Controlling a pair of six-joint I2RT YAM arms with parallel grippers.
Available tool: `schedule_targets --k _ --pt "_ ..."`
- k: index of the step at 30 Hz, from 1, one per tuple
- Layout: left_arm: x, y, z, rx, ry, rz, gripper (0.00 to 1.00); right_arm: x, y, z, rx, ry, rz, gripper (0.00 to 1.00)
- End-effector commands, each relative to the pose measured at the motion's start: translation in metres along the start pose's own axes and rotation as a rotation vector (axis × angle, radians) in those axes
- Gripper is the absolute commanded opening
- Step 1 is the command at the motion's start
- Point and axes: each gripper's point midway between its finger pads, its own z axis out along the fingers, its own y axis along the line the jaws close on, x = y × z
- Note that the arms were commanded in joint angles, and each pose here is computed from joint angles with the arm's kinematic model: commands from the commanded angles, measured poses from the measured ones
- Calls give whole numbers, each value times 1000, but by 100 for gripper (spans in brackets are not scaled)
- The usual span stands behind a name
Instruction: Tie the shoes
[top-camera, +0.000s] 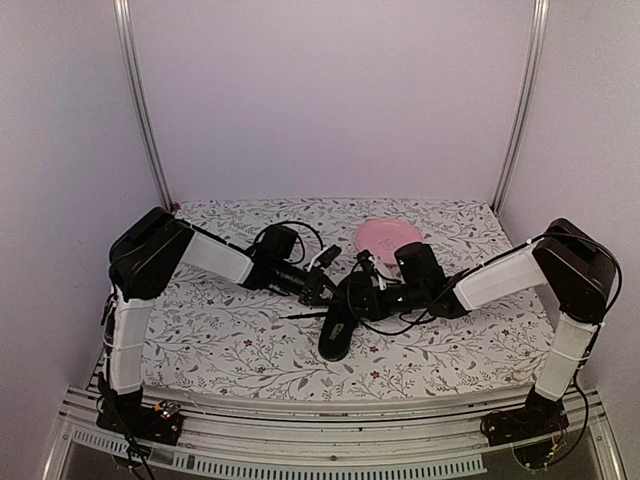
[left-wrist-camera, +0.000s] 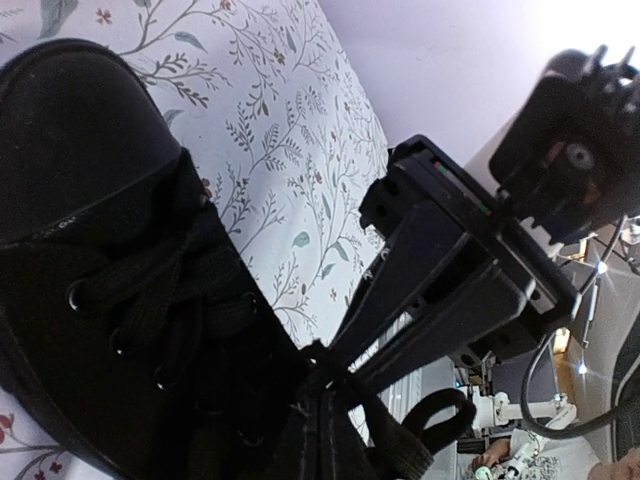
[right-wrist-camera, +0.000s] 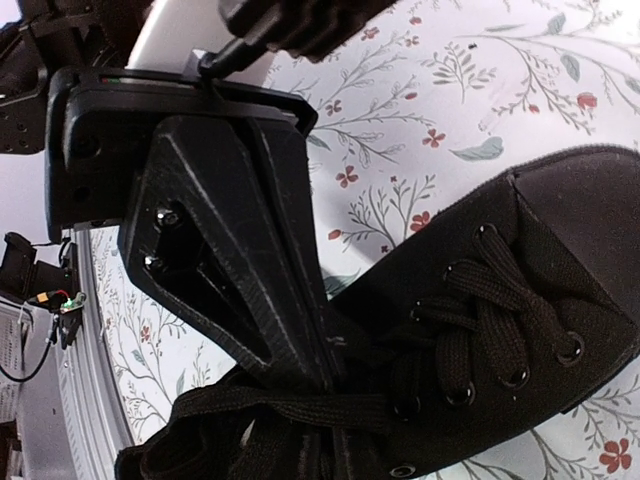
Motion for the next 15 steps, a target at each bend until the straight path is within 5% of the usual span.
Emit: schedule_targets --k 1,10,15 --pt "-11 -6 -10 -11 -58 29 0 -8 3 -8 14 -41 -20 15" --pt "-11 -5 -13 -11 -70 23 0 -23 15 -49 22 -125 -79 55" --pt "-12 -4 -13 -14 -73 24 0 -41 28 -49 -12 -152 -109 58"
